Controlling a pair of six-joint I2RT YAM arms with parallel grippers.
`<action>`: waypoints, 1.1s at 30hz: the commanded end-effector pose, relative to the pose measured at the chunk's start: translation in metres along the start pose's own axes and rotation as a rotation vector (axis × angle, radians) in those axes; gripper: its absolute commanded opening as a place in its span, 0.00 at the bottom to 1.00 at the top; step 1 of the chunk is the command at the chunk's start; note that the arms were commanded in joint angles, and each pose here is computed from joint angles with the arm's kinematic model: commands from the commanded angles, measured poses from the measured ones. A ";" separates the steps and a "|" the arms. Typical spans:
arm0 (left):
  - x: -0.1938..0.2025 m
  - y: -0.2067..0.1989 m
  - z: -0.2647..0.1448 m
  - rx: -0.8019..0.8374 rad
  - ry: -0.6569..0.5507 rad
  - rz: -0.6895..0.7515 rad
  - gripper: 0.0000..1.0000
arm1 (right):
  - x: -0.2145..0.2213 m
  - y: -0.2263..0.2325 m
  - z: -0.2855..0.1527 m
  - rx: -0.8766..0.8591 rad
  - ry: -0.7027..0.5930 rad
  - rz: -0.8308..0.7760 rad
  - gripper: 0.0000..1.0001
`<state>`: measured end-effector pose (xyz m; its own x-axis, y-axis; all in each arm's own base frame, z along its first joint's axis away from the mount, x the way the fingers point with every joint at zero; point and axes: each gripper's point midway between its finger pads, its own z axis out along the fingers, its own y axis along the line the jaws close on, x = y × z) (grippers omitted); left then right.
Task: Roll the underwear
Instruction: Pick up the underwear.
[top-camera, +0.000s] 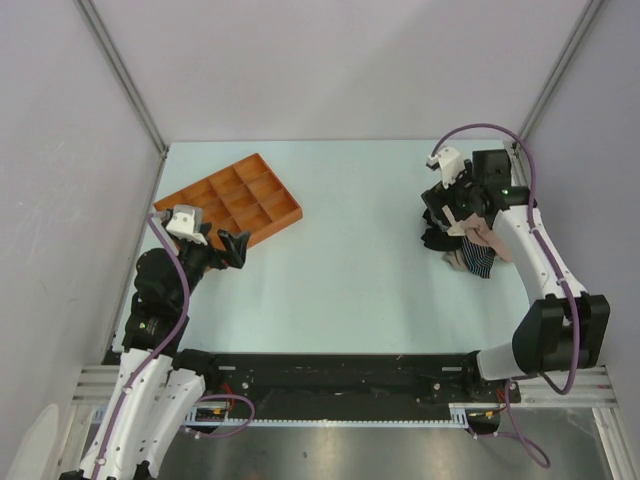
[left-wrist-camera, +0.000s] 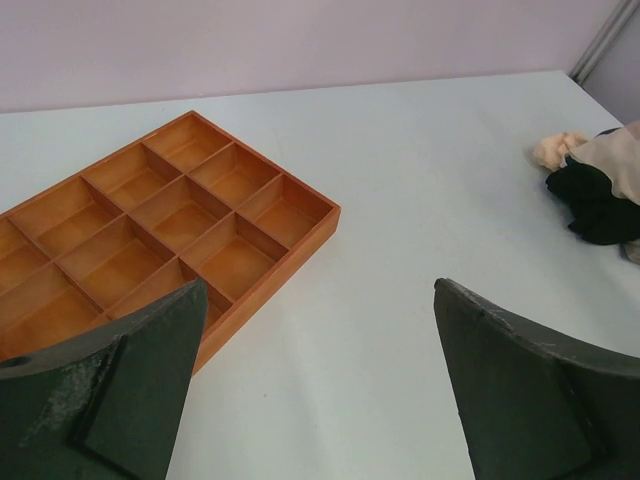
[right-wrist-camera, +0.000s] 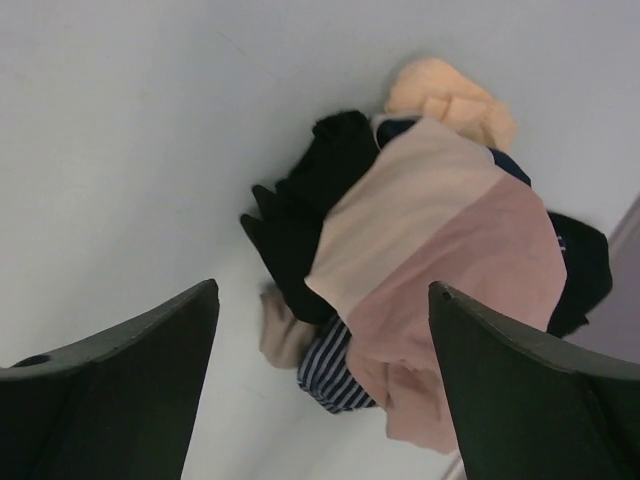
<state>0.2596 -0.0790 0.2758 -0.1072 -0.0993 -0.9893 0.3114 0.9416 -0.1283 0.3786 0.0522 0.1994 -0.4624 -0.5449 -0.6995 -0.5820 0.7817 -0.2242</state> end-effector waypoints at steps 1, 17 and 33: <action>-0.004 -0.005 0.000 0.028 -0.015 0.029 1.00 | 0.030 -0.030 0.007 0.120 0.188 -0.092 0.85; 0.000 -0.007 0.002 0.037 -0.001 0.035 1.00 | 0.073 -0.058 0.026 0.198 0.375 -0.122 0.27; 0.005 -0.001 0.004 0.004 0.020 0.040 1.00 | -0.074 -0.123 -0.133 0.451 -0.071 -0.028 0.00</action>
<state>0.2612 -0.0821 0.2717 -0.1173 -0.0762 -0.9902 0.3210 0.9406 -0.1104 0.4102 -0.0457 0.2733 -0.5365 -0.6001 -0.5934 -0.3425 0.7975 -0.4967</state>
